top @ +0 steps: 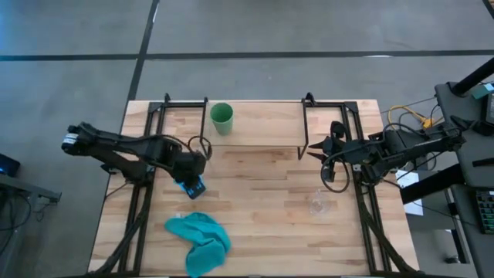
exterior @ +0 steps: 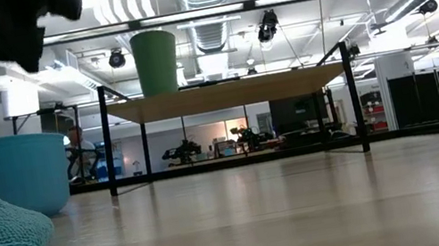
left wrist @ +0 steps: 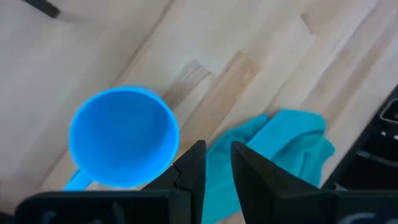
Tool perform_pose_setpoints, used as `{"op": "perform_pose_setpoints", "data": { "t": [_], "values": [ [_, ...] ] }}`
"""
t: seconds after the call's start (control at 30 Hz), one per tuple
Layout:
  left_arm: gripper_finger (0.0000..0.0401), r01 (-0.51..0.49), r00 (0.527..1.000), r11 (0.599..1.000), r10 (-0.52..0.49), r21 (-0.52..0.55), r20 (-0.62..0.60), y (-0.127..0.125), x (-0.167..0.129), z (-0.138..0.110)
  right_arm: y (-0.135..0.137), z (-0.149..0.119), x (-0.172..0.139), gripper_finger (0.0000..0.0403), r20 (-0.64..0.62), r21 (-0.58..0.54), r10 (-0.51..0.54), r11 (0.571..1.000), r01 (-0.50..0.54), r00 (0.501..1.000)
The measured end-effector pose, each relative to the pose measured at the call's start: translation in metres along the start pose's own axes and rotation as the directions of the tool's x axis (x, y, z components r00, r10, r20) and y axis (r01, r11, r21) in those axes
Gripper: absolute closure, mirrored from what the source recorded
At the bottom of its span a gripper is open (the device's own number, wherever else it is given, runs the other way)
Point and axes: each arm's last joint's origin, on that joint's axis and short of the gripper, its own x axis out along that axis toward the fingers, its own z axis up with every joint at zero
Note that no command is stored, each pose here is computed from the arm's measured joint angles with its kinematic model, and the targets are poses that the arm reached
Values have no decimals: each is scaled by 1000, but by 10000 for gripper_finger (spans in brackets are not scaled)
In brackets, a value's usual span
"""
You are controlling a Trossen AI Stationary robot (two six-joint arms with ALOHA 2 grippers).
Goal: Stack small to large cups/mugs on shelf
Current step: Put the blue cup on the shelf
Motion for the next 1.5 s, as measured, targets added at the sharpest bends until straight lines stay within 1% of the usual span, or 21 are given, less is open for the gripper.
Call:
{"op": "perform_pose_setpoints", "data": {
  "t": [0.1, 0.27, 0.47, 0.67, 0.87, 1.07, 1.13, 1.5],
  "values": [
    [340, -19, 1000, 1000, 19, 10, -25, 2, 17, -6, 0, 0, 0, 314, 0, 0, 0, 1000, 0, 1000],
    [340, -84, 992, 996, 86, 28, -87, 6, 42, -13, 0, 0, 0, 314, 1, 0, 0, 1000, 0, 1000],
    [340, -115, 986, 992, 121, 53, -119, 3, 56, -12, 0, 0, 0, 314, 3, 2, 0, 1000, 0, 1000],
    [340, -135, 981, 988, 144, 75, -128, 2, 62, -11, 0, 0, 0, 314, 4, 16, 1, 1000, -1, 1000],
    [340, -170, 979, 982, 178, 80, -97, 3, 62, -11, 0, 0, 0, 314, 4, 37, 0, 999, -1, 1000],
    [340, -172, 979, 982, 180, 80, -95, 4, 59, -11, 0, 0, 0, 314, 4, 37, 0, 999, 0, 1000],
    [340, -186, 975, 979, 194, 81, -105, 5, 60, -12, 0, 1, 0, 314, 4, 37, 1, 999, -1, 1000],
    [340, -190, 974, 978, 198, 82, -106, 4, 64, -11, 0, 0, 0, 314, 4, 64, 0, 998, -1, 1000]
  ]
}}
